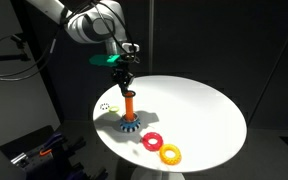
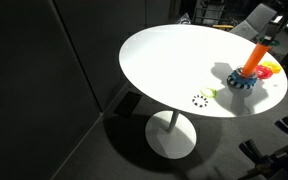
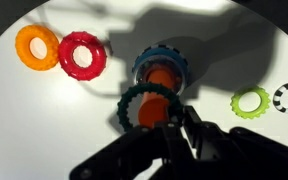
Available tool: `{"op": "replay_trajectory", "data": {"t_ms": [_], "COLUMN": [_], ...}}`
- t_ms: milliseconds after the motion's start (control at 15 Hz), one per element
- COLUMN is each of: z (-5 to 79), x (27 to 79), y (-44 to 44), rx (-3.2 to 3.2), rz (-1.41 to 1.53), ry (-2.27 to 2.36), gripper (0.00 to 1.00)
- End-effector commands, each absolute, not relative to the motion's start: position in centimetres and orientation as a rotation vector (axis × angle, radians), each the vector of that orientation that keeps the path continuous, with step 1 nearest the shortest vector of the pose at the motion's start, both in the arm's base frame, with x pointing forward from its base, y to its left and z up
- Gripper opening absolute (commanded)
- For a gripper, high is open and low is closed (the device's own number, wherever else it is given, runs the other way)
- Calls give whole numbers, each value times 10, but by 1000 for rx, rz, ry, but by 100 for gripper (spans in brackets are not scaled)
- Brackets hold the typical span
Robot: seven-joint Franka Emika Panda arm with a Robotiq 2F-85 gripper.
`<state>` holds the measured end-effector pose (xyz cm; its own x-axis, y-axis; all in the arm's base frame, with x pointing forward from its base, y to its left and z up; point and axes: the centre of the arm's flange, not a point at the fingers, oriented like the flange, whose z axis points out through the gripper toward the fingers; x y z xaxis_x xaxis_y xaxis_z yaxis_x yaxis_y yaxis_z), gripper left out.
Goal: Place the dark green ring on the stack
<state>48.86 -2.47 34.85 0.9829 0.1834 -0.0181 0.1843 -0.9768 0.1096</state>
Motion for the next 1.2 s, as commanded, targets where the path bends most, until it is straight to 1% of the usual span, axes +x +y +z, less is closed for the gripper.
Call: {"op": "replay_trajectory", "data": {"t_ms": [0, 1133], "z": [352, 351], "x": [481, 474], "y": [-26, -24], "rx": [3029, 3019], "rz": [41, 21], "ry": [303, 305], "gripper": [6, 6]}}
